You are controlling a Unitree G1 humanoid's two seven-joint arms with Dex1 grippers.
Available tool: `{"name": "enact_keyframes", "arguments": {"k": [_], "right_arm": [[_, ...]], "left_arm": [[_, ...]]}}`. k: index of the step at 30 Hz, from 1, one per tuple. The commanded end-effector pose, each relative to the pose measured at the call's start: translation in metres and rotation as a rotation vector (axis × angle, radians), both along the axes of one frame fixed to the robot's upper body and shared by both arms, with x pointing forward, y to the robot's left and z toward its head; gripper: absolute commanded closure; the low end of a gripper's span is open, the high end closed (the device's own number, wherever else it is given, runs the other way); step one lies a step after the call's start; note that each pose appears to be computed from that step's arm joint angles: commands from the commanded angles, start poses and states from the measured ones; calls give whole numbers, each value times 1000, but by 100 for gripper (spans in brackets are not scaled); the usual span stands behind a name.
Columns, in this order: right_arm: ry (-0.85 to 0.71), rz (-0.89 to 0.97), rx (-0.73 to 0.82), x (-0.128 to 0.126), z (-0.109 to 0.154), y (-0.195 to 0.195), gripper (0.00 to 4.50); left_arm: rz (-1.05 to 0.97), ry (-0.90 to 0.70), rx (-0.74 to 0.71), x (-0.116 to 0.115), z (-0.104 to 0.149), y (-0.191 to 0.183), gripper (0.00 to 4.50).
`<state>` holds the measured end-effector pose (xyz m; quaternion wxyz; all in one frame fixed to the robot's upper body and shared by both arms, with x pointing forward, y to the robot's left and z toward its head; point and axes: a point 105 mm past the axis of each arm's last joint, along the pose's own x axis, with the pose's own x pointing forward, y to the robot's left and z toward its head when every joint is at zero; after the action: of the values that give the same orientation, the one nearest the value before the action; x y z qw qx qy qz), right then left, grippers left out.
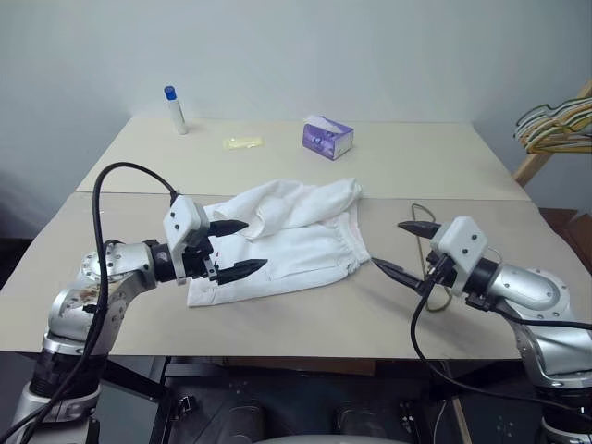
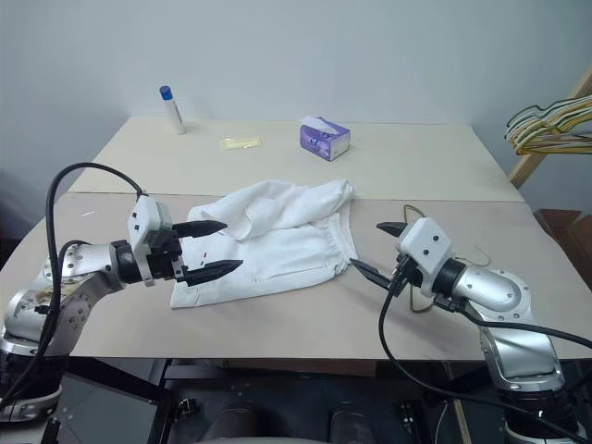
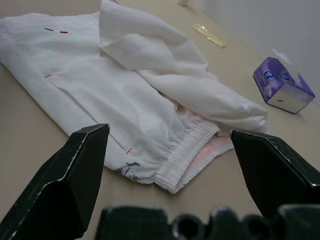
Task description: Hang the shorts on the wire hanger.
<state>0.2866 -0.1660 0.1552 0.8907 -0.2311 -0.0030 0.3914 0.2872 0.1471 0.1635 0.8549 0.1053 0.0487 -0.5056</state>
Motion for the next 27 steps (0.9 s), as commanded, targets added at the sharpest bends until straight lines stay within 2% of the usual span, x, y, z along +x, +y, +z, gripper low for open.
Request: {"name": "enact_keyframes", "arguments": {"k": [1,10,15,22,27], "right_arm": [[-63,18,-7,1,15,2,1],[-88,48,-71,0,11,4,1],[-223,146,-384,0,-17,7,1],[-351,348,-753,9,-55,16,1],[-416,322,-857,36,-68,23,1]], "left_arm": [[-7,-58,-38,-3,17,0,4],[-13,-54,9,-6,12,0,4],[-18,-98,75,-5,6,-1,4],[-30,-141,65,-7,1,-5,4],[-34,-149,56,-4,2,-9,4]]}}
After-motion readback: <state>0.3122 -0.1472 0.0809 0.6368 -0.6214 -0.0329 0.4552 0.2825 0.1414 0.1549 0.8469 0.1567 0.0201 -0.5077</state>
